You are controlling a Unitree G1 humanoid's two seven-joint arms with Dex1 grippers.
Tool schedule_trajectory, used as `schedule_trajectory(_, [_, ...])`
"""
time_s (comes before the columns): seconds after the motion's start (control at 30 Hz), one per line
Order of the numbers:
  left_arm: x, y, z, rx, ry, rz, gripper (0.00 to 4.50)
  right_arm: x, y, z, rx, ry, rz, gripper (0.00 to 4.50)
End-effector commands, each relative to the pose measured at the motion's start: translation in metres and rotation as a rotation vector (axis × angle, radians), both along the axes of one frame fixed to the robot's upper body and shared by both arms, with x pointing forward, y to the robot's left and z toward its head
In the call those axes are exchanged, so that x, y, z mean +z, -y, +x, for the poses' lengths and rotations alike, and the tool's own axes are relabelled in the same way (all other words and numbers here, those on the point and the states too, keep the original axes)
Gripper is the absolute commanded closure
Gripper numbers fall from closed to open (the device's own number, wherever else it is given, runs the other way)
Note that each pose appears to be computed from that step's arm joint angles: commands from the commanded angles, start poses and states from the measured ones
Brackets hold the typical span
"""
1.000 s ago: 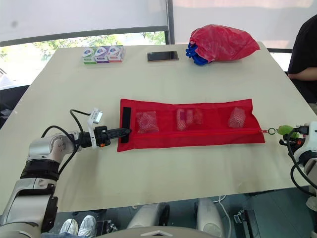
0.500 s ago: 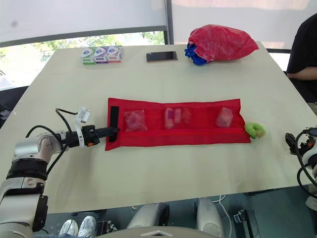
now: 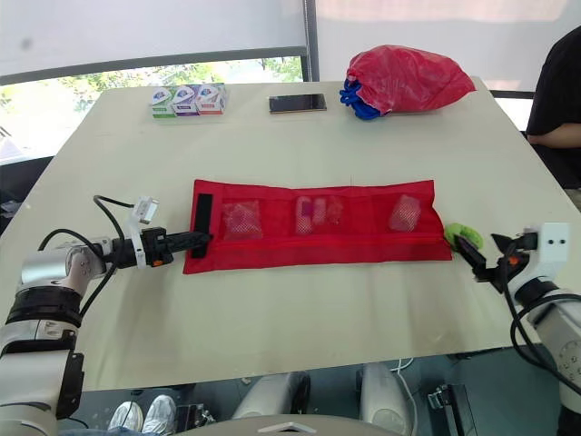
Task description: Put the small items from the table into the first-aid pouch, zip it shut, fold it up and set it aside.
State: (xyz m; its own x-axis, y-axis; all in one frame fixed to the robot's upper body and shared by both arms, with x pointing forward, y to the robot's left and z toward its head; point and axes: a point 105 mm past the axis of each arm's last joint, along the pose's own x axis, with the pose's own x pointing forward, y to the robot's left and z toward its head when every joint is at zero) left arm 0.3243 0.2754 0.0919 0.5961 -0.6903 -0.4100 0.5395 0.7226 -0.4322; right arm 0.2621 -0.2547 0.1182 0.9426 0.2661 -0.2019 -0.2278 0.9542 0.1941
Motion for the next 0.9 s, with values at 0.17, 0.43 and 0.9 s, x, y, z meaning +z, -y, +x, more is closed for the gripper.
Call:
schedule_trajectory(0.17, [0.022,-0.031,-0.002,-0.124,0.221,0.316,0.57,0.004,-0.004,-0.004,0.039,0.038,-0.032,0.0])
schedule_trajectory(0.43, [0.102,0.043,-0.013,-0.476,0.503,0.145,0.03,-0.018,-0.019,-0.008,0.035,-0.026,0.047,0.0])
schedule_trajectory(0.9, [0.169,0.161,-0.08,-0.985,0.68,-0.014,0.03,-0.033,-0.026,-0.003,-0.101,-0.114,0.123,0.0])
